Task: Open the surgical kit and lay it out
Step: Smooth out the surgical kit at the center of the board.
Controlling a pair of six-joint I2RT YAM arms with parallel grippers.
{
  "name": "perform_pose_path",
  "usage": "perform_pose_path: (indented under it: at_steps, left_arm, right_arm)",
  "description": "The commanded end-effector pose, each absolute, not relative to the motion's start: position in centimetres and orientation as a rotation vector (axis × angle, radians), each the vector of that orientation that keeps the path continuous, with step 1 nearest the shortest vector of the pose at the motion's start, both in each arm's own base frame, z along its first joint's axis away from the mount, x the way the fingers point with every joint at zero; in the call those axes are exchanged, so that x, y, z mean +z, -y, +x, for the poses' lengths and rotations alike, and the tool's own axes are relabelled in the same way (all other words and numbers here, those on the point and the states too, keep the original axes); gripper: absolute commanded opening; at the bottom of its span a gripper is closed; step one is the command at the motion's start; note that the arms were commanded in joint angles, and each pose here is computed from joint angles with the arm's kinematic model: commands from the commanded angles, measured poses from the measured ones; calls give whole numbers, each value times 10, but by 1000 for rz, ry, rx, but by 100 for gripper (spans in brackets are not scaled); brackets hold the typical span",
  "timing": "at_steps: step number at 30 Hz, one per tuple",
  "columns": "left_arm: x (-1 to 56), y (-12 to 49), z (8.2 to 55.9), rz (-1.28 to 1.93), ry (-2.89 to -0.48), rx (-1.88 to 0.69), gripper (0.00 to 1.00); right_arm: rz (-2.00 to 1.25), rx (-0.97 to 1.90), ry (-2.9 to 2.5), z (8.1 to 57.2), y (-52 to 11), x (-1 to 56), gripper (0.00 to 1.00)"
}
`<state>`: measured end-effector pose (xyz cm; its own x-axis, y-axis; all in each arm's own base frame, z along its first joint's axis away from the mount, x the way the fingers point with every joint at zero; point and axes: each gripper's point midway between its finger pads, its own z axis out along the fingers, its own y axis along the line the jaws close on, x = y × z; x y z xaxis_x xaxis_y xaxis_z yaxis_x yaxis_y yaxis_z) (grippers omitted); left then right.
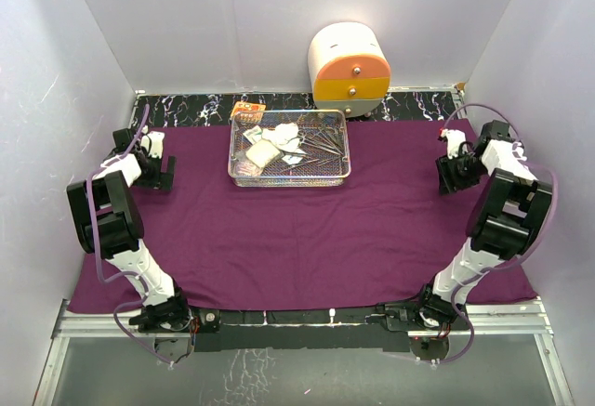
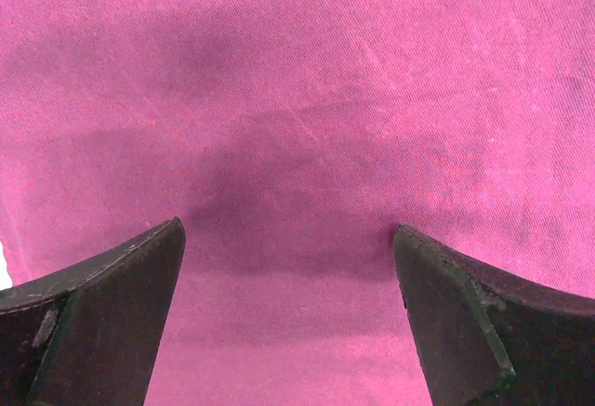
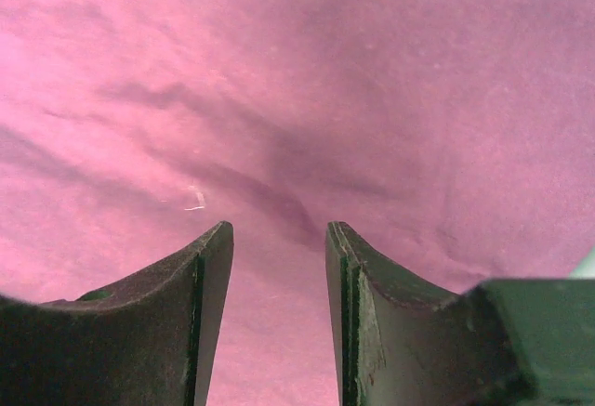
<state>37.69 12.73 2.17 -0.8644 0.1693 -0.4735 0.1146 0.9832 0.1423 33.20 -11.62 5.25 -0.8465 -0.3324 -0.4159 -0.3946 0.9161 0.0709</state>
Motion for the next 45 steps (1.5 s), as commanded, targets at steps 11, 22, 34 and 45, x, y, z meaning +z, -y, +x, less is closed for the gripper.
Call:
perform_pose_path:
  at_steps: [11, 22, 34, 45]
  left_arm:
    - [35, -124, 373, 197, -2616, 130, 93]
    - [31, -125, 371, 202, -2623, 139, 93]
    - [30, -129, 367, 220, -2628, 178, 93]
    - [49, -136, 373, 227, -2588, 235, 94]
  right_arm:
    - [-619, 302, -2667, 331, 75, 45, 40]
    - [-665, 198, -2783, 297, 88, 21, 33]
    - [-708, -44, -2853, 264, 123, 25, 32]
    - [-683, 3, -2811, 261, 123, 59, 41]
